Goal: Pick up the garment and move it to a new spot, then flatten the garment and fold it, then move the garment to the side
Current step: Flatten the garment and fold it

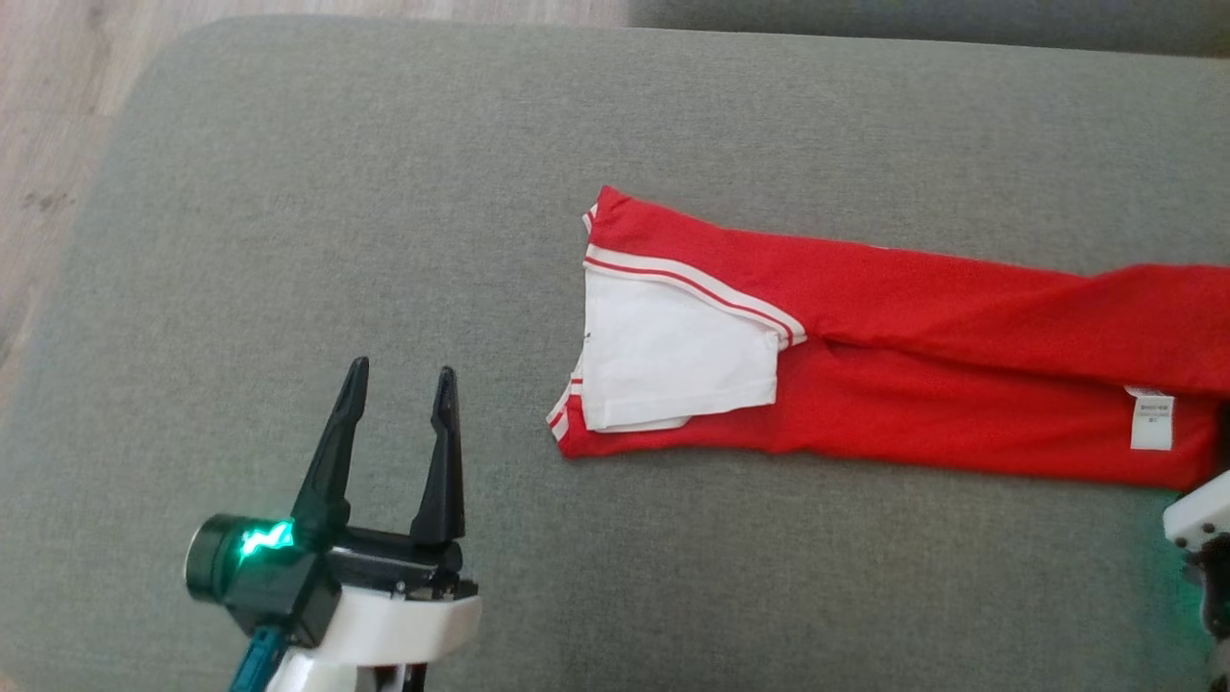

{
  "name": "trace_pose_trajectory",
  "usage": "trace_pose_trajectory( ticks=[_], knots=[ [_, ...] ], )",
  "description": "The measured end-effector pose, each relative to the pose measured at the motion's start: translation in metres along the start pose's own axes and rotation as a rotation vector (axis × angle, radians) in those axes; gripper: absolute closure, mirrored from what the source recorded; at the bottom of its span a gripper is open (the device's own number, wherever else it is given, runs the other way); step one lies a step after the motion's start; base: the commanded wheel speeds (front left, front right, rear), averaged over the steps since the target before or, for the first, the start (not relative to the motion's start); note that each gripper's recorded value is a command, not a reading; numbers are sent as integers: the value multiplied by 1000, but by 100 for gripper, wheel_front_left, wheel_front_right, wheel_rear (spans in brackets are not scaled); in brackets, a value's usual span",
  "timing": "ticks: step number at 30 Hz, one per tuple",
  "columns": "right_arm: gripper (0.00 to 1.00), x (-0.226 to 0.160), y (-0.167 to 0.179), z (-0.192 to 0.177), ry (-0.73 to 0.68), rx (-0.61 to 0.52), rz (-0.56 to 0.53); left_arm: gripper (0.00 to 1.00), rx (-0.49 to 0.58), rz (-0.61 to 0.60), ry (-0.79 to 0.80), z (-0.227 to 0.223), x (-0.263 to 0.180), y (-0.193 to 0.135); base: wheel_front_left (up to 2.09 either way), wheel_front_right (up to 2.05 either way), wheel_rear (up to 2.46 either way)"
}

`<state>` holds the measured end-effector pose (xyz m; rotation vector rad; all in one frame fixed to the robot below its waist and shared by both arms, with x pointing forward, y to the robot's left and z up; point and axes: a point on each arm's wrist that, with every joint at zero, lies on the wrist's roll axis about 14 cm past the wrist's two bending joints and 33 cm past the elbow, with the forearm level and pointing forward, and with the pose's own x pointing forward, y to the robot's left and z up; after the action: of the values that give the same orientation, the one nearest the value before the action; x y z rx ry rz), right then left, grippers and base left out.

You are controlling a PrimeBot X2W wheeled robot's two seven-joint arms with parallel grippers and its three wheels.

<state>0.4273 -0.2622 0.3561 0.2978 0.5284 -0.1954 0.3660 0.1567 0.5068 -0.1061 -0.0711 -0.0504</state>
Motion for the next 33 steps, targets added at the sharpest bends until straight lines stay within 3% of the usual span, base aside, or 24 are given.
trace_pose_trajectory(
  ticks=[4, 5, 6, 11, 16, 25, 26, 27, 28, 29, 33],
  knots=[
    [100, -4, -7, 0, 0, -1, -8, 0, 9, -24, -4, 0, 2, -5, 0, 0, 0],
    [60, -5, -9, -1, 0, 8, -12, 0, 11, -33, -5, 1, 2, -7, 0, 0, 0],
    [0, -6, -12, 0, -9, 14, -19, 0, 10, -39, -6, 1, 2, -8, 0, 0, 0],
    [0, -9, -28, 22, -119, 36, -56, 0, 15, -49, 5, -3, 0, -11, 0, 0, 0],
    [0, -1, -15, 33, -147, 33, -27, 0, 10, -54, 14, -5, -1, -11, 0, 0, 0],
    [0, 9, -14, -1, 11, 8, -37, 0, 14, -29, 27, -8, -5, -4, 0, 0, 0],
    [11, 9, -14, -1, 11, 8, -37, 0, 14, -29, 27, -8, -5, -4, 0, 0, 0],
    [45, 10, -11, -3, 23, 5, -29, 0, 15, -27, 26, -8, -6, -3, 0, 0, 0],
    [87, 11, -8, -2, 26, 5, -22, 0, 15, -25, 24, -7, -6, -3, 0, 0, 0],
    [100, 11, -5, -1, 23, 8, -14, 0, 15, -25, 22, -6, -6, -3, 0, 0, 0],
    [100, 8, -1, 5, -6, 10, 2, 0, 15, -27, 13, -3, -7, -4, 0, 0, 0]
  ],
)
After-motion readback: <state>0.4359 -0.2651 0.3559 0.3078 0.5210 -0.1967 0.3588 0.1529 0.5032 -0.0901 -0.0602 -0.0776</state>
